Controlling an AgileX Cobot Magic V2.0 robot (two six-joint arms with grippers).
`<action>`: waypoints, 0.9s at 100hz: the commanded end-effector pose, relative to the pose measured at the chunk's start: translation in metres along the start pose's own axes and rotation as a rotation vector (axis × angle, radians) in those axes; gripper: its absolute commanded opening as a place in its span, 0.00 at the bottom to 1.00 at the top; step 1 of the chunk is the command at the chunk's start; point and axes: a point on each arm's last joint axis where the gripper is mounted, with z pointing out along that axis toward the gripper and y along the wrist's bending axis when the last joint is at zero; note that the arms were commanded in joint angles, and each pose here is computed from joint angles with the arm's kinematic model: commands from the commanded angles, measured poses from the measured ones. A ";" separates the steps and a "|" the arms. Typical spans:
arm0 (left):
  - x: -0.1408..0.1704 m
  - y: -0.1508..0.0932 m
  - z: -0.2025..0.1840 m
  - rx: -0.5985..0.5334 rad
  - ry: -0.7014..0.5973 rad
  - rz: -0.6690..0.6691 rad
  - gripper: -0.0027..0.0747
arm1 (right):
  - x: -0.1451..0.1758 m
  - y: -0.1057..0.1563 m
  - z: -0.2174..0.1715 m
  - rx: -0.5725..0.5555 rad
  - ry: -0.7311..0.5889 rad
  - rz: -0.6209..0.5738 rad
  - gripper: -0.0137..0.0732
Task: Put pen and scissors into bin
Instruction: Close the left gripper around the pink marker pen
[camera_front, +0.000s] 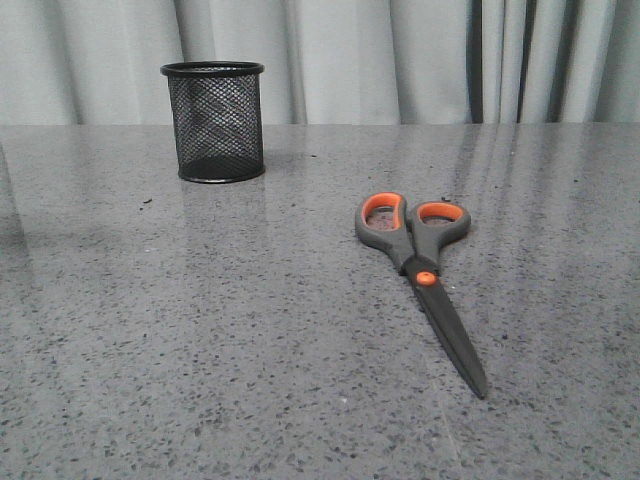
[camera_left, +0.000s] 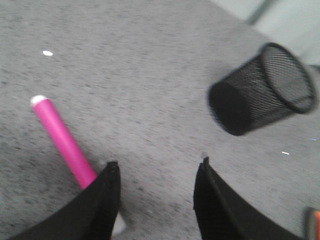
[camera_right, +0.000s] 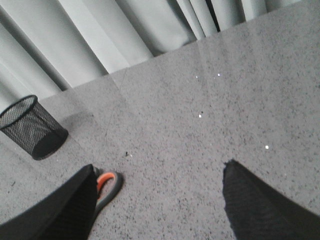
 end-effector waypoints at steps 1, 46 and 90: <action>-0.026 -0.004 0.006 -0.081 -0.006 -0.019 0.43 | -0.014 0.005 -0.002 -0.018 -0.065 -0.010 0.72; -0.026 0.009 0.071 -0.246 0.257 -0.150 0.43 | -0.013 0.005 -0.001 -0.016 -0.060 -0.010 0.72; -0.024 0.020 0.100 -0.301 0.260 -0.187 0.43 | -0.012 0.007 -0.001 -0.039 -0.051 -0.015 0.72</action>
